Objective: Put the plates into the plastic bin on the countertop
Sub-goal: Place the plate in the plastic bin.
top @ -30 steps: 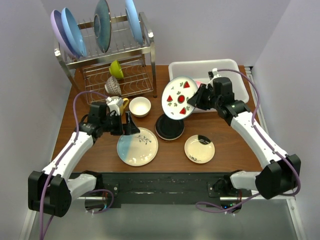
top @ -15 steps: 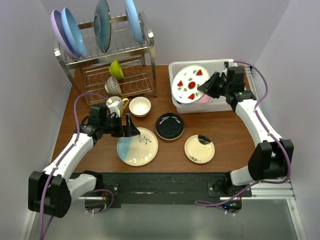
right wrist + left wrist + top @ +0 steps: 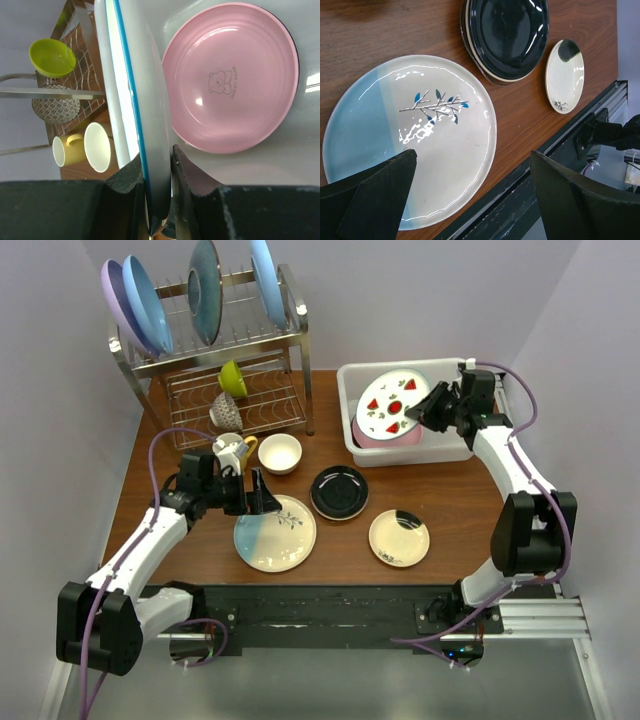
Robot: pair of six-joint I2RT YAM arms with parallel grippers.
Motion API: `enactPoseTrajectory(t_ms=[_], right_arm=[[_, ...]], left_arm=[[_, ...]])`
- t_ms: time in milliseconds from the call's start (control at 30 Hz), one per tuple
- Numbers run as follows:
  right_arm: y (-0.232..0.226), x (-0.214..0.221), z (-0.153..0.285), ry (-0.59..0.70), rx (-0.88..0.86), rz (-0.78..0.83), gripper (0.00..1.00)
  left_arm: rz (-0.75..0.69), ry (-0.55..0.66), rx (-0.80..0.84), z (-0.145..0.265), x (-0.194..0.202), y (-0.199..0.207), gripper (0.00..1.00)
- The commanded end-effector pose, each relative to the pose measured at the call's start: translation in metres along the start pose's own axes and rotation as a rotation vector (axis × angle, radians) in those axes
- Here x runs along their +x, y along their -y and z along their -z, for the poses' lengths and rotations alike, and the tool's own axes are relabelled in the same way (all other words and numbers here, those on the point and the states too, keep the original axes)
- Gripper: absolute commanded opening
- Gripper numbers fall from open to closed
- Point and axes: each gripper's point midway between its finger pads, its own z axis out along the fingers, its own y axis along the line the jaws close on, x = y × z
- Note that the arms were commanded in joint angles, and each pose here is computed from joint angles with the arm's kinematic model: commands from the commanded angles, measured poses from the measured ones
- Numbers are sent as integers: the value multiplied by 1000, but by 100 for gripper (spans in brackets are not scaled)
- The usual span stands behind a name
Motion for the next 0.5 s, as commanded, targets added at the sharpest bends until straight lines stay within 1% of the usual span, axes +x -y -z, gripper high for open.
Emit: enactPoseTrajectory(t_ms=[0,467], right_arm=[[-53,-48,13,132,-177,64,0],[-27,-32,-19,64,-158,43,0]], left_arm=[[-11,28,41,0,-7,6,100],[-7,19,61,-1,-5,9,100]])
